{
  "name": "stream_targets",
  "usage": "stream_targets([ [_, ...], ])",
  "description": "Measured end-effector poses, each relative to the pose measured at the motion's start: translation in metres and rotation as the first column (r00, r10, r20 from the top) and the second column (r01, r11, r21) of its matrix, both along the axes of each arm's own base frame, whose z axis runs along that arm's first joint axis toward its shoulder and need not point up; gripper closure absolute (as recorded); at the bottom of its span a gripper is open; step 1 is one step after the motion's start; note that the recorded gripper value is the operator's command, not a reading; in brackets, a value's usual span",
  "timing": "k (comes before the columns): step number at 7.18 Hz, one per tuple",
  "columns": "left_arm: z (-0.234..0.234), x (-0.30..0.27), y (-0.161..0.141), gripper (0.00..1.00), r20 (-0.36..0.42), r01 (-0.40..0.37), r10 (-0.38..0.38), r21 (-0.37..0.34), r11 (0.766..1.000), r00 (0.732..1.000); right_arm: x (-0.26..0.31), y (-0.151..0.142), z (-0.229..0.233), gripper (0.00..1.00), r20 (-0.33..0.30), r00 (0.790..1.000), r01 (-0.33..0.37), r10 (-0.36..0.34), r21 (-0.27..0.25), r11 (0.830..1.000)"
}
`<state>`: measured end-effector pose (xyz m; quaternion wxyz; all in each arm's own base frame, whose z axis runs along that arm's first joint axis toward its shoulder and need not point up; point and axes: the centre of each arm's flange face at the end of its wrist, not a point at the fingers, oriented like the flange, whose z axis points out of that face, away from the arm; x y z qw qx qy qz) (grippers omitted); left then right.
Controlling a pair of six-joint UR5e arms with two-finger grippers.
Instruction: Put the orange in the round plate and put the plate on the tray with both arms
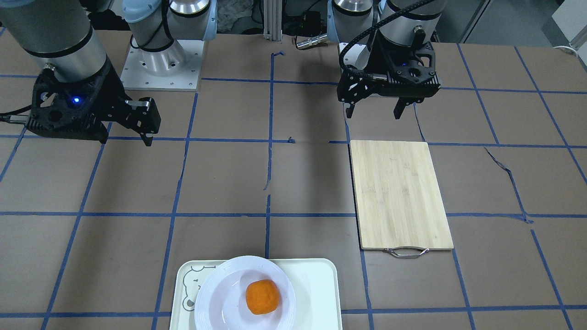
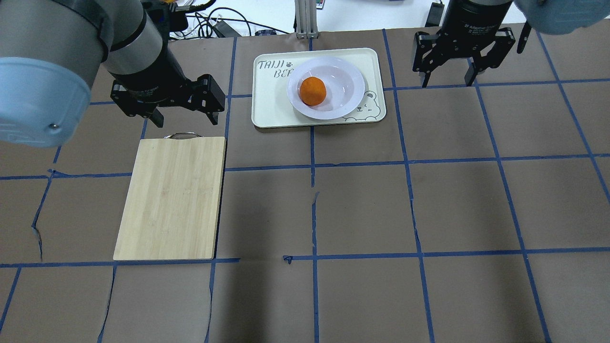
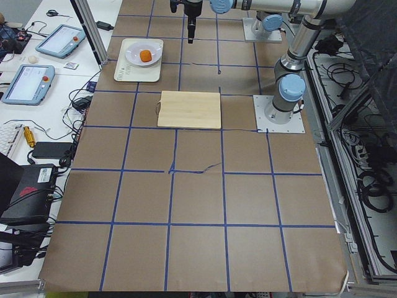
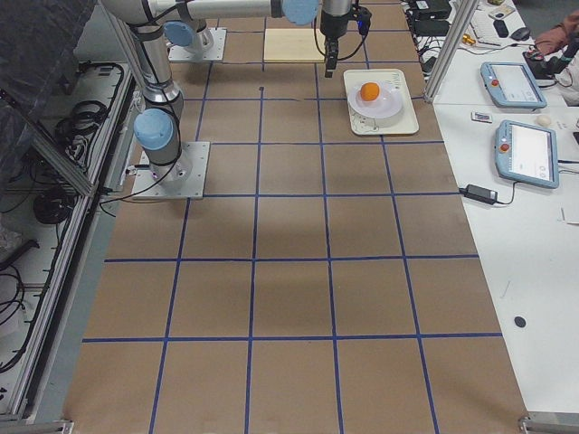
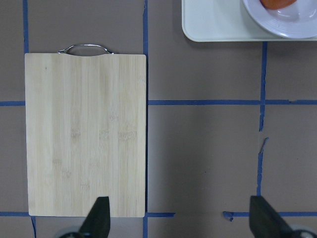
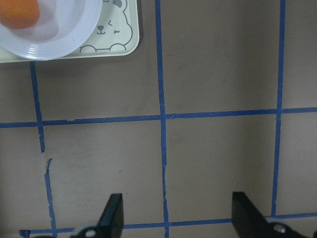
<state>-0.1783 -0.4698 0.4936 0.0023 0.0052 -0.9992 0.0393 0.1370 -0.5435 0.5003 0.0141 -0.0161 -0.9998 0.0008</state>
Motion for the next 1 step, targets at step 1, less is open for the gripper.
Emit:
stream_targets([
  [1,0.0,0.0,0.0,0.0,0.0,0.0,0.0,0.0,1.0,1.0,0.0004,0.0025,0.0026,0.19,0.001,1.0,-0.001,0.001,-0.005,1.0],
])
